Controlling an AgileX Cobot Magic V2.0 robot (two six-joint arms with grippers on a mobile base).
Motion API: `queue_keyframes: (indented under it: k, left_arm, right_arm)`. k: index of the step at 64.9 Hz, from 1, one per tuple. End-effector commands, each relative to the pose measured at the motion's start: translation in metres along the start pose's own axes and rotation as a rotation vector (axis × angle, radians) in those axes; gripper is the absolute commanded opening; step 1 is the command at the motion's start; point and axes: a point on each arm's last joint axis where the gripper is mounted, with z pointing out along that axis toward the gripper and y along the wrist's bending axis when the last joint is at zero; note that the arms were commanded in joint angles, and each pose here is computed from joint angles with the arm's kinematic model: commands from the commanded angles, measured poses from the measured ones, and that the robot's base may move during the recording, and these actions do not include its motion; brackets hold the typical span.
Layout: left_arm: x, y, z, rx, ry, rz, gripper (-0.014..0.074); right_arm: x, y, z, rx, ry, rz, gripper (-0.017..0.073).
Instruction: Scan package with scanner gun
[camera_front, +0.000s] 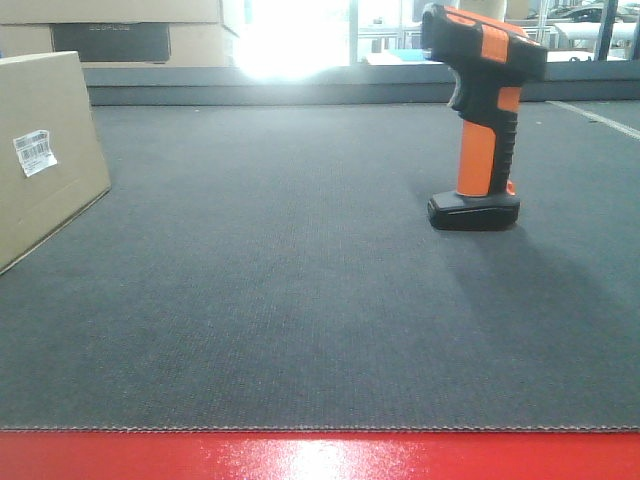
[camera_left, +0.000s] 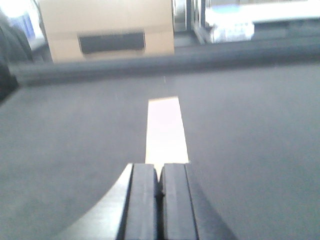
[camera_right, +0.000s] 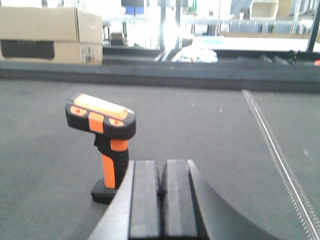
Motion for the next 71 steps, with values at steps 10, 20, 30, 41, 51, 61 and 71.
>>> queue_keyframes:
  k: [10, 20, 30, 41, 51, 61, 71]
  left_arm:
    - [0.018, -0.002, -0.022, -0.012, -0.176, -0.011, -0.0111]
    - [0.018, -0.002, -0.025, -0.014, -0.188, -0.011, -0.0111]
    - [0.018, -0.002, -0.025, -0.014, -0.188, -0.011, -0.0111]
    - [0.018, -0.002, -0.025, -0.014, -0.188, -0.011, -0.0111]
    - [0.018, -0.002, -0.025, -0.014, -0.188, -0.011, -0.0111]
    - [0.019, -0.003, -0.025, -0.013, -0.185, -0.011, -0.0111]
    - [0.033, -0.002, -0.029, -0.032, -0.109, -0.011, -0.0111]
  right_arm:
    - [-0.002, 0.0, -0.002, 0.004, -0.031, 0.0, -0.0163]
    - [0.0, 0.0, -0.002, 0.005, -0.014, 0.002, -0.0163]
    - [-0.001, 0.0, -0.002, 0.005, -0.015, 0.002, -0.0163]
    - [-0.001, 0.0, -0.002, 0.005, -0.015, 0.002, -0.0163]
    - [-0.001, 0.0, -0.002, 0.005, -0.015, 0.002, -0.0163]
    - [-0.001, 0.0, -0.002, 0.005, -0.015, 0.002, -0.0163]
    - [-0.001, 0.0, -0.002, 0.005, -0.015, 0.002, -0.0163]
